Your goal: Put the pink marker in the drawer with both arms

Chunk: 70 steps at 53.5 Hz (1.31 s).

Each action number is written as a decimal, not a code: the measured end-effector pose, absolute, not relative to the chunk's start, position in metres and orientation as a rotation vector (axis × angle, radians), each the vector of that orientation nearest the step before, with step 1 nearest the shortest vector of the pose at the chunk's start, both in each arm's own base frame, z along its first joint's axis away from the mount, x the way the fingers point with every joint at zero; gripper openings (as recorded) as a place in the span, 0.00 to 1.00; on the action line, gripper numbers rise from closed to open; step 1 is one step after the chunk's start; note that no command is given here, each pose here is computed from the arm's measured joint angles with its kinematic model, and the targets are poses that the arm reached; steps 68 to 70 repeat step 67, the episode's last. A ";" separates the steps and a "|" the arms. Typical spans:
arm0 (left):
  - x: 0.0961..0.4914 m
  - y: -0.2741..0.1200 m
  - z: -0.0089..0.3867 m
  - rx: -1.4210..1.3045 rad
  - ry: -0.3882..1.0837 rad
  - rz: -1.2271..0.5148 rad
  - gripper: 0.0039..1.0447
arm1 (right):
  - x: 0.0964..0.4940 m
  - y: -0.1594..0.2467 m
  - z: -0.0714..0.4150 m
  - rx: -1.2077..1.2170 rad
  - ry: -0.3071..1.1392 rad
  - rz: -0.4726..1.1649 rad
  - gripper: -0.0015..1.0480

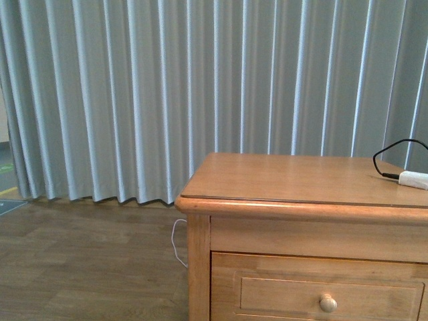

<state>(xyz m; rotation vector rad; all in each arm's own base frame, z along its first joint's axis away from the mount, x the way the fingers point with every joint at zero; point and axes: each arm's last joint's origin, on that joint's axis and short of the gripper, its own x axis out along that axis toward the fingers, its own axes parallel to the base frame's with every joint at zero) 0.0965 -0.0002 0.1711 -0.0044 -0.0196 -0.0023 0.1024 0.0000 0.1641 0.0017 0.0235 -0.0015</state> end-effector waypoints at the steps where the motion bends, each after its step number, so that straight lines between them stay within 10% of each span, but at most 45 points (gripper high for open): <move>1: 0.096 0.000 0.171 -0.004 -0.020 -0.002 0.94 | 0.101 0.000 0.163 0.001 0.028 -0.001 0.01; 17: 0.097 0.000 0.171 -0.004 -0.019 -0.002 0.94 | 0.098 0.000 0.165 0.000 -0.003 -0.001 0.02; 45: 0.097 0.000 0.171 -0.004 -0.019 -0.002 0.94 | 0.098 0.000 0.165 0.001 -0.004 -0.002 0.93; 70: 0.096 0.000 0.171 -0.004 -0.020 -0.002 0.94 | 0.098 0.000 0.165 0.001 -0.004 -0.002 0.91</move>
